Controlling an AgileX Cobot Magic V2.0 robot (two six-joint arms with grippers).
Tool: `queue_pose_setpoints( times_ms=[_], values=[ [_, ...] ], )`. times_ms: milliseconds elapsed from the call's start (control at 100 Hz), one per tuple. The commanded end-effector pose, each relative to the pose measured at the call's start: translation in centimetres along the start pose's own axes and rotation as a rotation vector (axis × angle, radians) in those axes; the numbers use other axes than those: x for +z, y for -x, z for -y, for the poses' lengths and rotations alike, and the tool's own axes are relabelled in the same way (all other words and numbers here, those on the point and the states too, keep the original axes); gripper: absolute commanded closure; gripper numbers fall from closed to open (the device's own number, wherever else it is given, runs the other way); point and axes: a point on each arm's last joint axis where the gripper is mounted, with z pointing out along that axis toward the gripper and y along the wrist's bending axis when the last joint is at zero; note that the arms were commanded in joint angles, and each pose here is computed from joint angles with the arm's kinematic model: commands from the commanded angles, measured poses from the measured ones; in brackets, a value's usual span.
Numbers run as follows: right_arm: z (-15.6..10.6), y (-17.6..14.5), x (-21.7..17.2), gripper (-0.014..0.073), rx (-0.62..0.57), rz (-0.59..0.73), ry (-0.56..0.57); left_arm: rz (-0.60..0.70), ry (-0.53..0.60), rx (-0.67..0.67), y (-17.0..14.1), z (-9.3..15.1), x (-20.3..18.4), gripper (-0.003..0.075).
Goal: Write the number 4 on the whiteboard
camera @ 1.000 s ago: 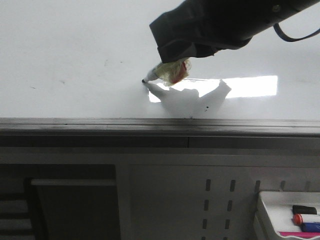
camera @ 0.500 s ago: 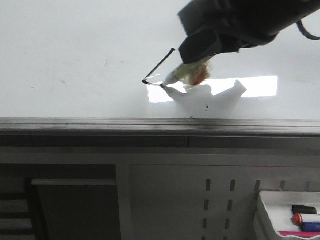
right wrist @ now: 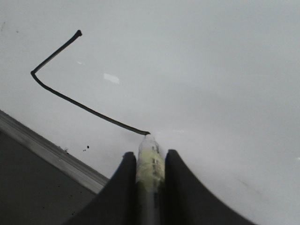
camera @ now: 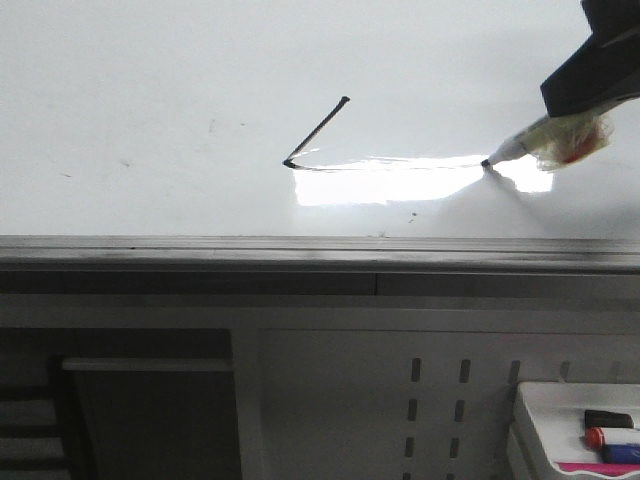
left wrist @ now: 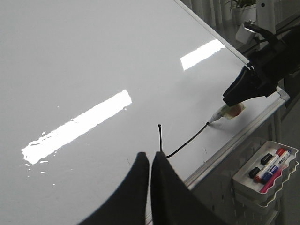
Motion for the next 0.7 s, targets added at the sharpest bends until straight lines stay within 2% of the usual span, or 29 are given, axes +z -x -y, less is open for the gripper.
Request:
queue_pose_setpoints(
  times_ms=[0, 320, 690],
  values=[
    [1.1, 1.1, -0.6, 0.0655, -0.043, 0.07, -0.093, 0.091, 0.039, -0.026, 1.4, -0.5, -0.1, 0.0741],
    [-1.5, 6.4, -3.8, 0.0655, -0.116, 0.248, 0.018, 0.091, 0.039, -0.026, 1.4, -0.5, -0.1, 0.0741],
    [-1.7, 6.9, 0.0, 0.0655, -0.116, 0.165, 0.057, 0.092, 0.04, -0.026, 1.4, -0.5, -0.1, 0.0741]
  ],
)
